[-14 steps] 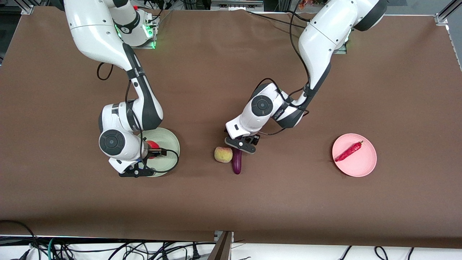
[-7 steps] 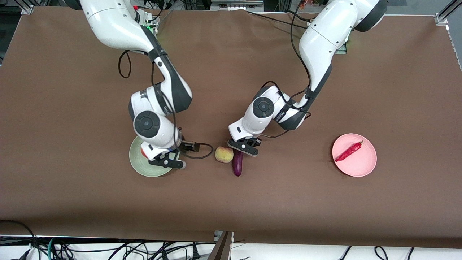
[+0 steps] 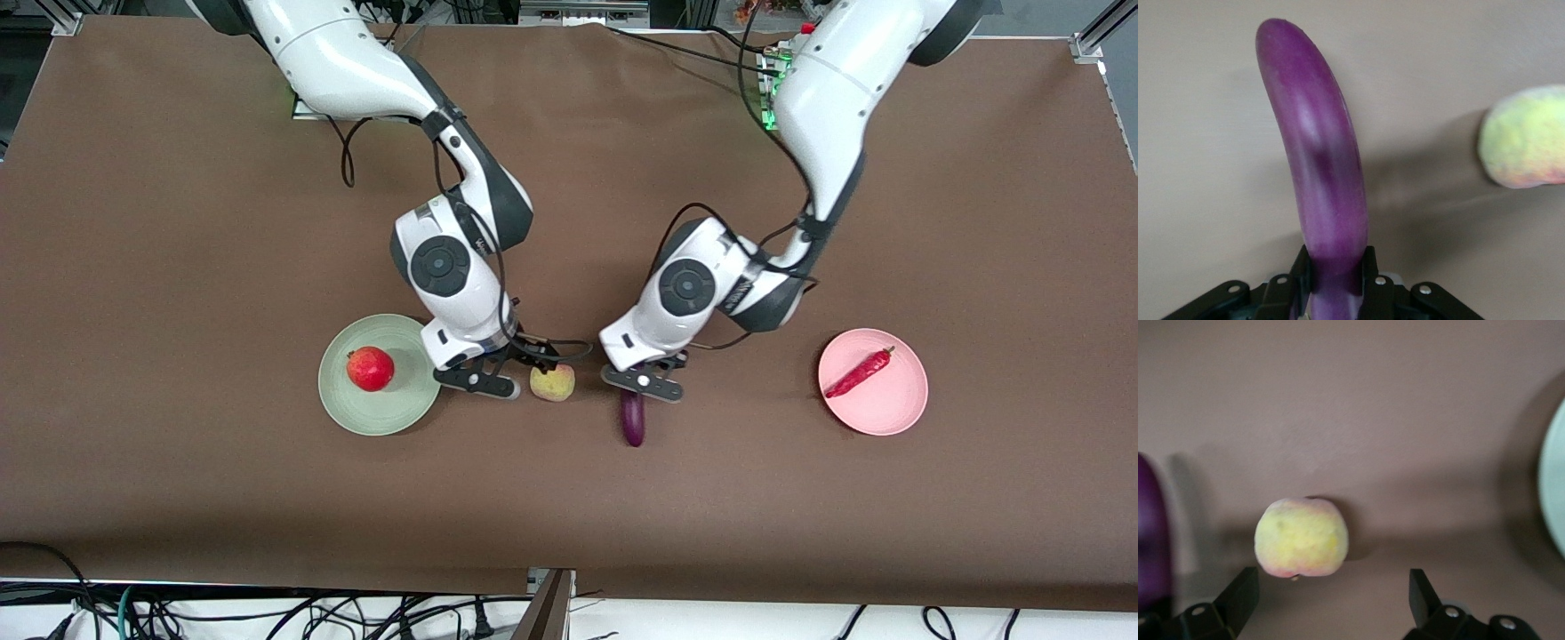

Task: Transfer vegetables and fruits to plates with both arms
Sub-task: 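Carry the eggplant to the pink plate while the right gripper grasps the peach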

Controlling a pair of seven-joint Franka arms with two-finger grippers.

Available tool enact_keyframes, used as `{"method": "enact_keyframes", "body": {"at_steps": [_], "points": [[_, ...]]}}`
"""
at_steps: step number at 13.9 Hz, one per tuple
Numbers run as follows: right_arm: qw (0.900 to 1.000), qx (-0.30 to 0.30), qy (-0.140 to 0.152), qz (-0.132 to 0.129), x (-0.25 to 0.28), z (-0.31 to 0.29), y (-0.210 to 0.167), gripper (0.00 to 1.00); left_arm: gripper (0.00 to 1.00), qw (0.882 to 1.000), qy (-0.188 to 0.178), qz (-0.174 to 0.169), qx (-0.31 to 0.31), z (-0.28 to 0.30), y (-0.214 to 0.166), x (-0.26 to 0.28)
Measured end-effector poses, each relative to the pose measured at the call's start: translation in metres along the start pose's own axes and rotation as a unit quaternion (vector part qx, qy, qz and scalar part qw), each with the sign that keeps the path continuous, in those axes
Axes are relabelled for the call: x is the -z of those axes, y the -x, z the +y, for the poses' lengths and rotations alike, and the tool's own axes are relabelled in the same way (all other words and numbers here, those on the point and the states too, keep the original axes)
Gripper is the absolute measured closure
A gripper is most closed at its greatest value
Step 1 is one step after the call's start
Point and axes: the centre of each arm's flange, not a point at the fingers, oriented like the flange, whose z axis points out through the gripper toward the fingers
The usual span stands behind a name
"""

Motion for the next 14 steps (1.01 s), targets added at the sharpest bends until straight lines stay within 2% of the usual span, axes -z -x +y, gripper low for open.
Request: {"method": "enact_keyframes", "body": {"at_steps": [3, 8, 11, 14], "points": [[1.000, 0.011, -0.016, 0.014, -0.008, -0.014, 0.011, 0.00, 0.67, 0.999, -0.019, -0.032, 0.020, -0.040, 0.001, 0.037], [0.996, 0.037, -0.047, 0.058, -0.041, -0.030, 0.026, 0.00, 0.67, 0.997, -0.032, -0.069, 0.001, -0.095, 0.001, 0.046], [0.993, 0.075, -0.031, 0.083, -0.068, -0.027, 0.031, 0.00, 0.67, 0.994, -0.037, -0.100, 0.001, -0.158, 0.005, 0.060], [0.991, 0.094, -0.018, 0.091, -0.073, -0.025, 0.033, 0.00, 0.67, 0.993, -0.038, -0.110, -0.009, -0.213, 0.008, 0.071]]}}
